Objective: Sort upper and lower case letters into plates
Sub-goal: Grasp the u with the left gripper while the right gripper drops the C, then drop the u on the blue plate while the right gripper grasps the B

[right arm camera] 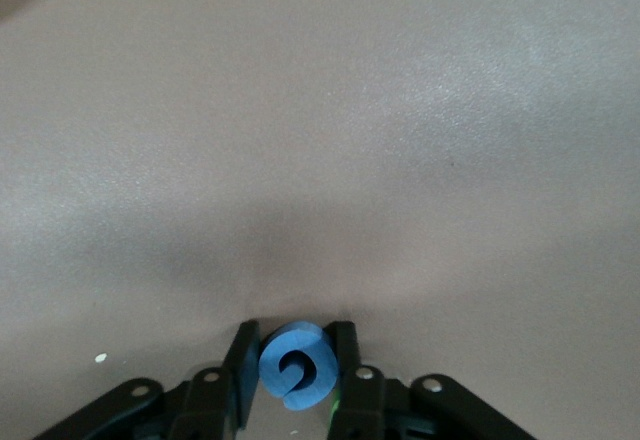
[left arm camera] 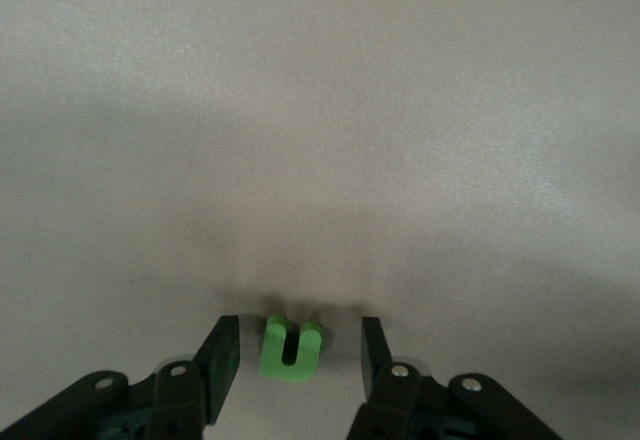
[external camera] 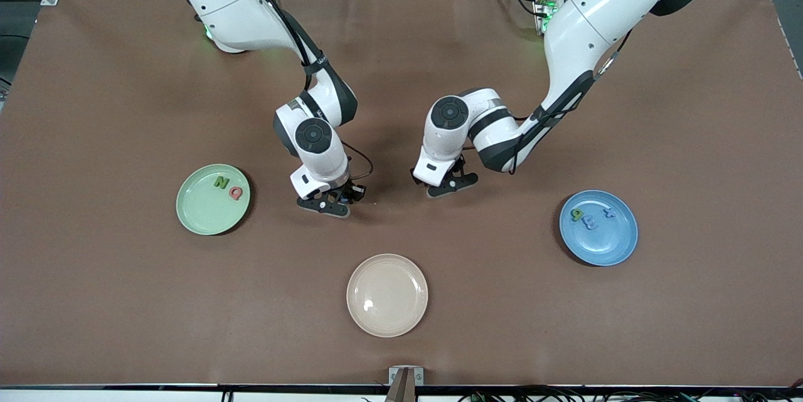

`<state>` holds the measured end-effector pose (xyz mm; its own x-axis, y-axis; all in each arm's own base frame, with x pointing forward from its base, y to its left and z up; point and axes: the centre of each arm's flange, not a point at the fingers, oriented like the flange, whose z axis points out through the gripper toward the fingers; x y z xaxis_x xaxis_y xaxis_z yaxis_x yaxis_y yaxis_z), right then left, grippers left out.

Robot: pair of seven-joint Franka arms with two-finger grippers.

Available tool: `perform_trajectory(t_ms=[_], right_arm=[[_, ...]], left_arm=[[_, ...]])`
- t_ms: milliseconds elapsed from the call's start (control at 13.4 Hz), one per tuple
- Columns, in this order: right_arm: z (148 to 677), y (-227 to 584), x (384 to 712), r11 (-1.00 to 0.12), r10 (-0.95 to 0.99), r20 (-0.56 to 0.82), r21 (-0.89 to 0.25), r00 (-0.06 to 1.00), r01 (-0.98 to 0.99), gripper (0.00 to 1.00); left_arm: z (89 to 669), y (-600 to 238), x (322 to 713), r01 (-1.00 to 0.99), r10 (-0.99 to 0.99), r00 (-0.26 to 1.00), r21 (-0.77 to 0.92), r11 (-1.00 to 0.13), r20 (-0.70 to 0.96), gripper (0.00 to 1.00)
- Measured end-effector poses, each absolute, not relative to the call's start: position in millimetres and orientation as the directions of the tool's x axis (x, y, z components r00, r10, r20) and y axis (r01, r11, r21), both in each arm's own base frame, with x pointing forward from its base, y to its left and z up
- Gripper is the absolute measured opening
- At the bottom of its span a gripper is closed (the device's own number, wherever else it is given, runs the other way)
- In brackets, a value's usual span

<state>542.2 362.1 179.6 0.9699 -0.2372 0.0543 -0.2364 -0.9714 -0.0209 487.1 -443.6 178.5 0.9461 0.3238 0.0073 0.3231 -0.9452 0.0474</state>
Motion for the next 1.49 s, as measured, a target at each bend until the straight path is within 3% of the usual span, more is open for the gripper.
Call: perform_trajectory(t_ms=[74, 223, 298, 372, 669, 818, 1116, 1488], right_arm=[[180, 360, 543, -0.971, -0.241, 0.054, -0.021, 0.969, -0.240, 0.35], [180, 347, 551, -0.965, -0.262, 0.046, -0.011, 0.964, -0.262, 0.35], [180, 333, 559, -0.964, -0.267, 0.032, 0.006, 0.963, -0.267, 0.35], [186, 314, 569, -0.966, -0.257, 0.017, 0.024, 0.966, -0.257, 0.35], [239, 215, 604, -0.981, -0.181, -0.073, 0.079, 0.981, -0.175, 0.35], [258, 157, 611, -0.990, -0.127, -0.095, 0.072, 0.987, -0.120, 0.35], [259, 44, 605, -0.998, -0.055, -0.118, 0.046, 0.991, -0.050, 0.35], [218, -2, 578, -1.000, -0.016, -0.047, 0.027, 0.999, -0.015, 0.35]], left_arm=[[176, -444, 487, 0.324, 0.324, 0.946, 0.046, -0.945, 0.003, 0.55], [176, -443, 487, 0.324, 0.324, 0.946, 0.036, -0.945, 0.003, 0.38], [176, -444, 486, 0.323, 0.324, 0.946, 0.036, -0.946, 0.002, 0.36], [176, -444, 486, 0.325, 0.325, 0.946, 0.032, -0.945, 0.003, 0.26], [178, -436, 495, 0.366, 0.366, 0.931, 0.003, -0.931, 0.007, 0.26], [199, -415, 526, 0.428, 0.429, 0.903, 0.023, -0.903, 0.029, 0.26], [264, -348, 590, 0.542, 0.549, 0.831, 0.086, -0.836, 0.090, 0.26], [307, -250, 620, 0.637, 0.638, 0.767, 0.042, -0.770, 0.069, 0.26]])
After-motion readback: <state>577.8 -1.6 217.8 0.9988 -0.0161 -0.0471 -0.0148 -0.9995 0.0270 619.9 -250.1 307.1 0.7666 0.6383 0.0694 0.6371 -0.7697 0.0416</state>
